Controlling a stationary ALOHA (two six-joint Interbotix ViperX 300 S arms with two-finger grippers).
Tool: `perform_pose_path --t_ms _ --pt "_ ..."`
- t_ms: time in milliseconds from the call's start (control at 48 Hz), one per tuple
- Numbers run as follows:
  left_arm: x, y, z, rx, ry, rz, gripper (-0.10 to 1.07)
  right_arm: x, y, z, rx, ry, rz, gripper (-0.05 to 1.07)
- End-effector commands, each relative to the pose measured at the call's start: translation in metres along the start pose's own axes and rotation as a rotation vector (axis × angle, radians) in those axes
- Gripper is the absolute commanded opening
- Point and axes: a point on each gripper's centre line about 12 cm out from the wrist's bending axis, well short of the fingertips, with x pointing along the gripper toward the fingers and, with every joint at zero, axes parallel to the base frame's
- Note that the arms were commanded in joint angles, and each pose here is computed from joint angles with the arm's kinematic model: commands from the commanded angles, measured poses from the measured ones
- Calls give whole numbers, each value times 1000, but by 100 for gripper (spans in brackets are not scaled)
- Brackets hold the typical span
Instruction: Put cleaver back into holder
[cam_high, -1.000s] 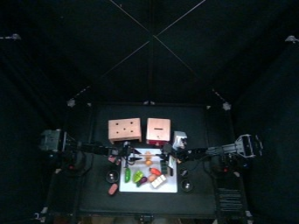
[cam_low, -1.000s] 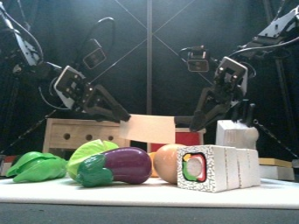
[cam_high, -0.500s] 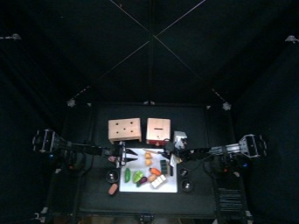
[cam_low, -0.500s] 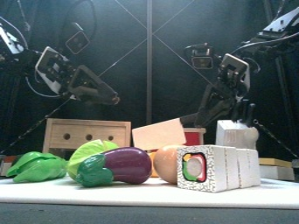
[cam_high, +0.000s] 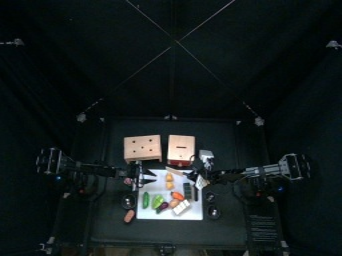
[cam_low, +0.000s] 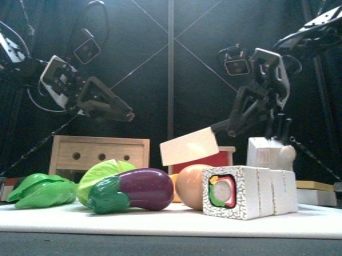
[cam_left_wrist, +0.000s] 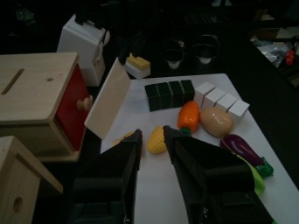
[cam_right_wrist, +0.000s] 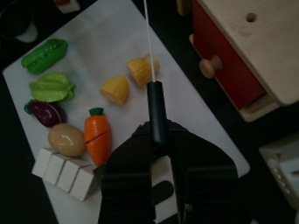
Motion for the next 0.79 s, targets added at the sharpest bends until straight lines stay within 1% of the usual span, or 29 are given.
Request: perform_pose_path --t_ms 0,83,208,458,521,583,708,771 --pt "0 2 7 0 -29 8 70 -20 8 14 88 -22 1 35" --pt "0 2 7 0 -30 7 70 -29 10 18 153 -8 -21 35" --pt "1 2 9 1 -33 8 70 -45 18 29 230 7 -29 35" --pt "-4 2 15 9 -58 8 70 -69 32 45 327 25 -11 35" --pt "-5 3 19 14 -71 11 70 -75 34 48 356 31 -2 35" --pt "-6 10 27 15 -97 31 70 -80 35 50 378 40 -2 35" --pt "-9 16 41 23 -142 54 70 -92 33 54 408 54 -29 35" --pt "-11 19 47 41 -156 62 70 -99 32 58 422 56 -40 35"
